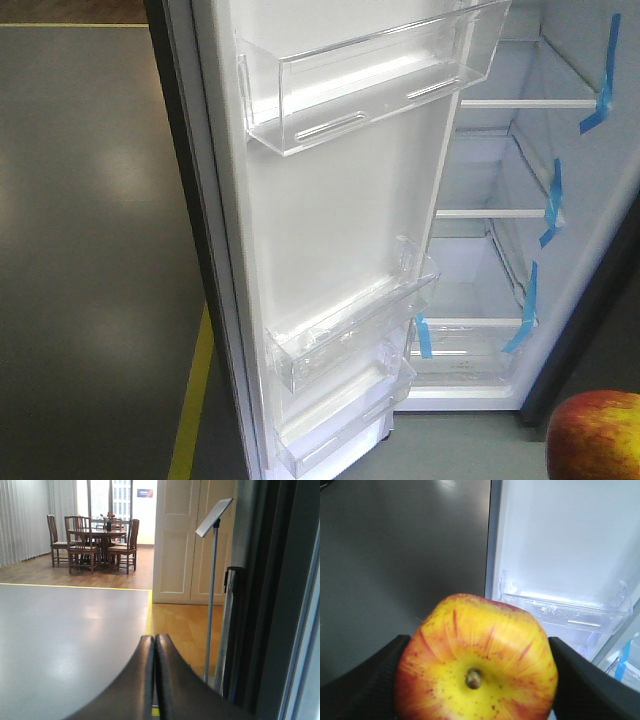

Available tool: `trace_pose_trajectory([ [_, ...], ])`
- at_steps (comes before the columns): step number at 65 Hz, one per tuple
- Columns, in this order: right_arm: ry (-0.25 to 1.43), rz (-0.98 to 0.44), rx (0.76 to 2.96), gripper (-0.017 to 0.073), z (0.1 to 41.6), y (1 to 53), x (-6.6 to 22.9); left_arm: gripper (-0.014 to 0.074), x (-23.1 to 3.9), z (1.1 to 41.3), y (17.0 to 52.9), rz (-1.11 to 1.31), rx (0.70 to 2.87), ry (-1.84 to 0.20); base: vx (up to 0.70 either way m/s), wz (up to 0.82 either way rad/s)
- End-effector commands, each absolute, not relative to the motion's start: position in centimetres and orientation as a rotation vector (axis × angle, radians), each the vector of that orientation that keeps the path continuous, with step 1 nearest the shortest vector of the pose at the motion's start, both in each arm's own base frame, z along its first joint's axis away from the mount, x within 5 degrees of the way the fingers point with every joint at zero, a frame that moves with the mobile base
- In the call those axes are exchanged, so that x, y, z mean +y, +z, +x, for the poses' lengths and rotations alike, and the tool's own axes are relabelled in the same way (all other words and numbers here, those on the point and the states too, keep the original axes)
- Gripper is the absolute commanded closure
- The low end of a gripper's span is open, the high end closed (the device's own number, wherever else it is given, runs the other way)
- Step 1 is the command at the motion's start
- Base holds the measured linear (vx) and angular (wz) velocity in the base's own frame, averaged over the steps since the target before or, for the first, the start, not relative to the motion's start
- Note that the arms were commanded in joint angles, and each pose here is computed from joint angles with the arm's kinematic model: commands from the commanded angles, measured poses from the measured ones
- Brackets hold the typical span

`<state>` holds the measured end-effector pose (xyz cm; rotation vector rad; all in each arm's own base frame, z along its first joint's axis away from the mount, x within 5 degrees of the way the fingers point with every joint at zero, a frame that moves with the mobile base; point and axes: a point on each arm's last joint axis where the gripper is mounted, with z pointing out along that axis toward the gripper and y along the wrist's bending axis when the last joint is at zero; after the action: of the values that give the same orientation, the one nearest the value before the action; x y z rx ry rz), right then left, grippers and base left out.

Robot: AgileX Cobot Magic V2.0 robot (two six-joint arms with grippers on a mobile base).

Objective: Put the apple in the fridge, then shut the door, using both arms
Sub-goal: 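Stop the base in front of the open fridge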

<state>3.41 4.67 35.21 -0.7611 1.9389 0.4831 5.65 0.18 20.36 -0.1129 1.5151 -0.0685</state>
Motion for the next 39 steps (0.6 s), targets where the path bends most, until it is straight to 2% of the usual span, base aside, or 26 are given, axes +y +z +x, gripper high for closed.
trace_pose_trajectory([
  [1,0.490,-0.717,1.859,0.0241,3.67,36.52,4.75,0.0599,0.16,5.60,20.13,-0.112,1.454,-0.078,0.06,-0.02],
  [39,0.490,-0.717,1.859,0.0241,3.67,36.52,4.75,0.0599,0.16,5.60,20.13,-0.112,1.454,-0.078,0.05,-0.01],
])
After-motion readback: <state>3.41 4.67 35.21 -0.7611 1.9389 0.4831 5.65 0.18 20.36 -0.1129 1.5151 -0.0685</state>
